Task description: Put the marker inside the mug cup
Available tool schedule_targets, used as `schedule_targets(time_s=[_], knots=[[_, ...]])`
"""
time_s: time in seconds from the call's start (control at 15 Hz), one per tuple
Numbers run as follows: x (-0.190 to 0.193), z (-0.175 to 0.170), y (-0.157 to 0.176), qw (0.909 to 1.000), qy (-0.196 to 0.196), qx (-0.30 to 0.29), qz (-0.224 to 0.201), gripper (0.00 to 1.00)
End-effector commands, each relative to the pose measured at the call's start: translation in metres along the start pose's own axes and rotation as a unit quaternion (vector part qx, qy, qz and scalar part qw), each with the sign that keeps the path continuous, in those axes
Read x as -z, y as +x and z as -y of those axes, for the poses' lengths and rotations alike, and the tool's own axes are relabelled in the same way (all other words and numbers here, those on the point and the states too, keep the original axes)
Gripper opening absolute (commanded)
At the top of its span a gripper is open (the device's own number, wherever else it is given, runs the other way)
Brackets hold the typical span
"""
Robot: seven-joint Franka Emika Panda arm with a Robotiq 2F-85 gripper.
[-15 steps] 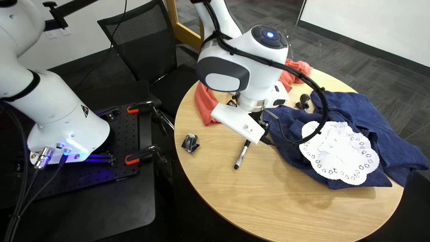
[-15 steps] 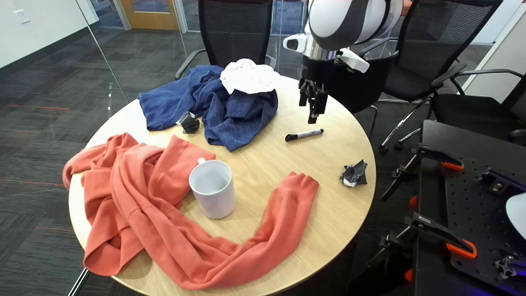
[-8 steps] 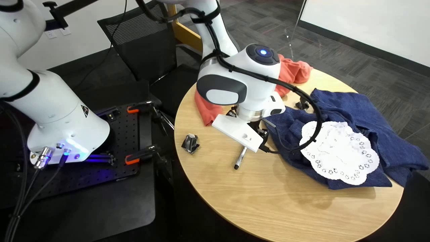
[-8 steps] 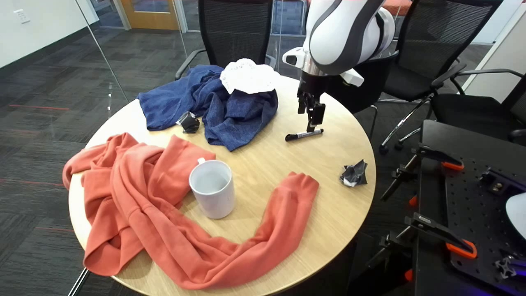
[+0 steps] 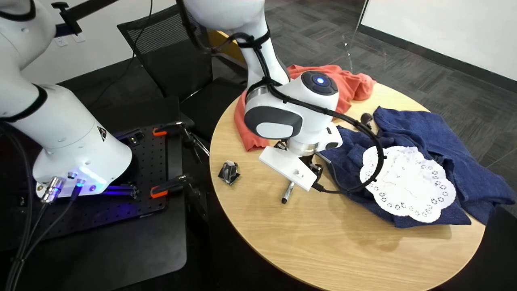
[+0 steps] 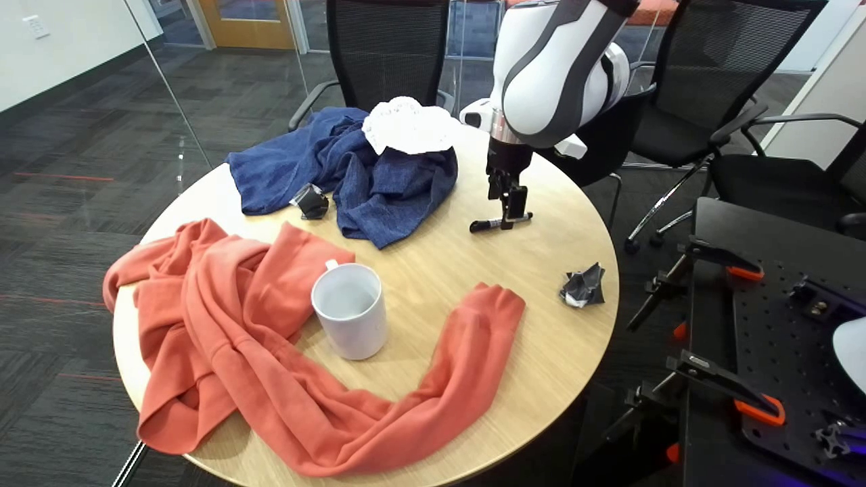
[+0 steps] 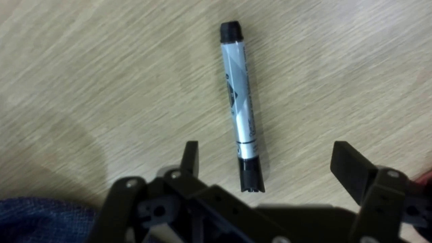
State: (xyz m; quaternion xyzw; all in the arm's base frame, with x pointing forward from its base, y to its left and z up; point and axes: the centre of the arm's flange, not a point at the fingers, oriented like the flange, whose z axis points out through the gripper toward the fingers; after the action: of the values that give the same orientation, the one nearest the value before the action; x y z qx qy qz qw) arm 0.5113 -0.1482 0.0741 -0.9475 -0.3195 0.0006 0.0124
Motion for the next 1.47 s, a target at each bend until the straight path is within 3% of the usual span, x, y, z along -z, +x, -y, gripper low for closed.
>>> schedule_targets(time_s=[0.0,0.13,0.2,0.27,0.87,0.93,1.07,1.4], knots=[[-0.010,-0.008,0.007,1.0000,0.005,-0.007,-0.002,1.00],[-0.014,-0.008,0.008,0.9999,0.007,-0.007,-0.002,1.00],[-0.016,-0.008,0.008,0.9999,0.009,-0.007,-0.003,0.75],[-0.017,-0.008,0.009,0.9999,0.009,-0.007,-0.003,0.74],[-0.020,-0.008,0.009,0.9998,0.013,-0.013,-0.006,0.05],[-0.017,-0.008,0.011,0.9998,0.011,-0.014,-0.006,0.00],[-0.009,-0.006,0.013,0.9998,0.007,-0.018,-0.009,0.05],[0.046,0.002,0.042,0.9987,-0.003,-0.027,-0.044,0.05]])
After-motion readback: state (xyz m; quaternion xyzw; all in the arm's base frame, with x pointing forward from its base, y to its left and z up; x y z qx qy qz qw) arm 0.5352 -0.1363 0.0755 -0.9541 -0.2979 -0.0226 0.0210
